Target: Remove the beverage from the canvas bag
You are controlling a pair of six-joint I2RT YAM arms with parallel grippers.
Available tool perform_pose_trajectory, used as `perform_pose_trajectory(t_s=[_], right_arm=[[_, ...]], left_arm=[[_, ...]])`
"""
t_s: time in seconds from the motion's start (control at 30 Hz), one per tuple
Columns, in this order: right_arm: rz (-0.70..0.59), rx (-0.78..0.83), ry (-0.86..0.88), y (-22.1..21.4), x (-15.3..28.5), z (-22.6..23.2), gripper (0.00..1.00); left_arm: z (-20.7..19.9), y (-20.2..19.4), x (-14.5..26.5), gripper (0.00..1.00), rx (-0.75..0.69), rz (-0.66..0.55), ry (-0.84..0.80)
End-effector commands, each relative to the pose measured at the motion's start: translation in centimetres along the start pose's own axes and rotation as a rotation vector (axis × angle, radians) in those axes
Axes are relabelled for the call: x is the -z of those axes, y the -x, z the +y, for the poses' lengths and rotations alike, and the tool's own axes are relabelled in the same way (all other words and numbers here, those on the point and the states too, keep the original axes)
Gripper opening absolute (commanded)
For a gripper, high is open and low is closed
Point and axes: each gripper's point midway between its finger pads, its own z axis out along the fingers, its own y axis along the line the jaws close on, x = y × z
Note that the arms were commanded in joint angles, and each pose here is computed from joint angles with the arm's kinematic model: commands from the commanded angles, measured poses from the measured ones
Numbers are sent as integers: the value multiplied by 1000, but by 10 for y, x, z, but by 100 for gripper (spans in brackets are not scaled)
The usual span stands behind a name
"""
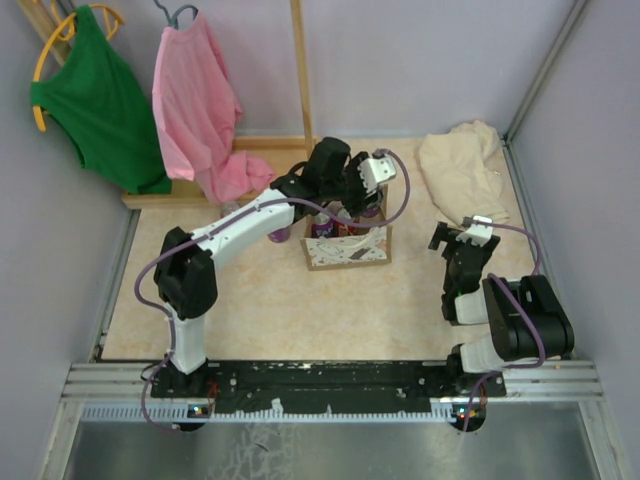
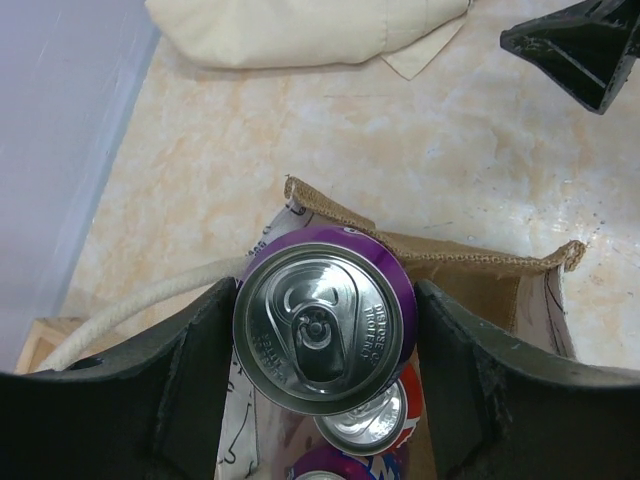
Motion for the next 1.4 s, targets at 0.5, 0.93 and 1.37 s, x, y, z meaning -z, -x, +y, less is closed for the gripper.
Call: perform_pose_trajectory(t_s=[0.5,0.93,1.37], right_arm=[[-51,-8,-5,15,-4,2,99],[-52,-8,-5,15,-4,2,99],[-52,-8,-5,15,-4,2,99]], left_arm=[[38,60,81,0,7,-97,204],[72,58,192,0,174,25,538],[36,-61,238,0,536,172,608]])
